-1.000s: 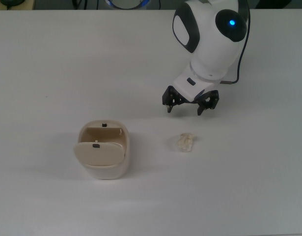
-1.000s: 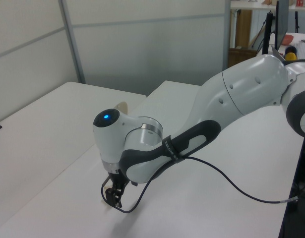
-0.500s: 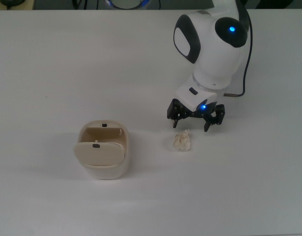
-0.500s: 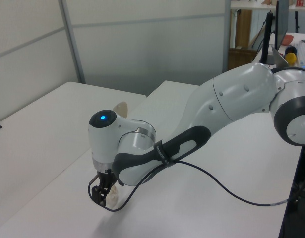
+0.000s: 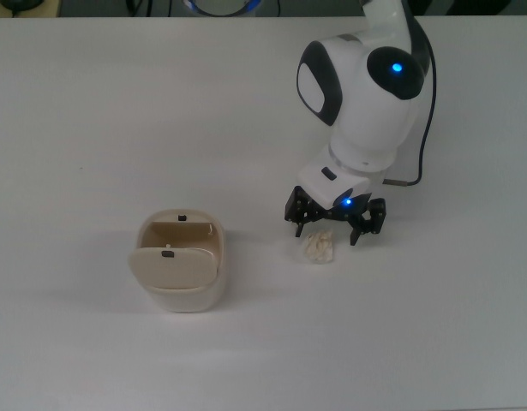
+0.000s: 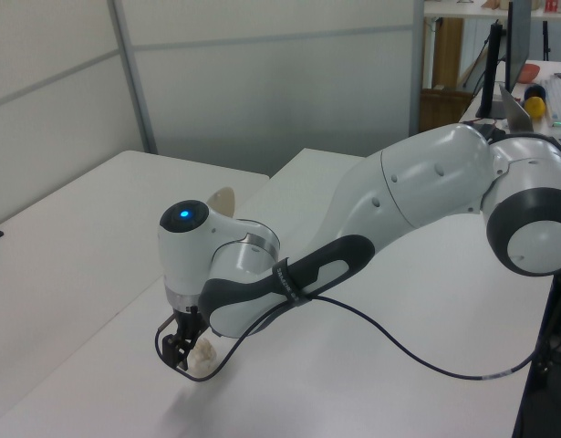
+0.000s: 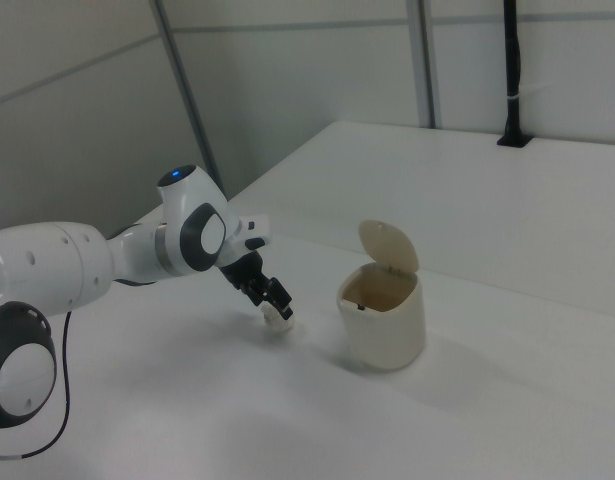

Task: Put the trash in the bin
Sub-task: 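Lift the held tissue and carry it over the cream bin opening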

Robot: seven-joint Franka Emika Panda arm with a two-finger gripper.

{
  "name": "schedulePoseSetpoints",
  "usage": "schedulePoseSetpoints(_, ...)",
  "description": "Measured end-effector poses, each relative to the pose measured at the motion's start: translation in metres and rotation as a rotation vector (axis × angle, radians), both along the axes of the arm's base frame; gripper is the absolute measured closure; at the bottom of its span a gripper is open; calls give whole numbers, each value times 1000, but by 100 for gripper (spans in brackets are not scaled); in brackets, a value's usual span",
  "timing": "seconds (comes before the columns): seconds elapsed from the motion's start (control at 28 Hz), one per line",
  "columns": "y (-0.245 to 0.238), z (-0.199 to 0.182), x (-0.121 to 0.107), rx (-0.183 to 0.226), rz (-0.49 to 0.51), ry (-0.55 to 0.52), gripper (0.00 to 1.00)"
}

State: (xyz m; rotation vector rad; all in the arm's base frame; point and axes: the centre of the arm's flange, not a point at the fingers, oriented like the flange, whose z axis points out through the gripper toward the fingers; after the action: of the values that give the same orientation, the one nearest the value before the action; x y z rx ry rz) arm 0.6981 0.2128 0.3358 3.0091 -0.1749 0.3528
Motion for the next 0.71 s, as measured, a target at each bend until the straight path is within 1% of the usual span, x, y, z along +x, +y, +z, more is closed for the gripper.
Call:
schedulePoseSetpoints(0.29,-4,-34,7,-42,0,3,2)
schedulePoseSetpoints(0.36,-2,-40,7,-52,3,-6,6)
schedulePoseSetpoints(0.46,0,-40,9,-54,5,-13,17)
schedulePoseSetpoints(0.5,1,-38,9,-52,3,-18,27)
schedulePoseSetpoints(0.64,2,-28,13,-45,-5,-36,41)
schedulePoseSetpoints(0.68,2,-23,14,-42,-7,-45,46)
schedulePoseSetpoints(0.71,2,-20,14,-40,-8,-51,48)
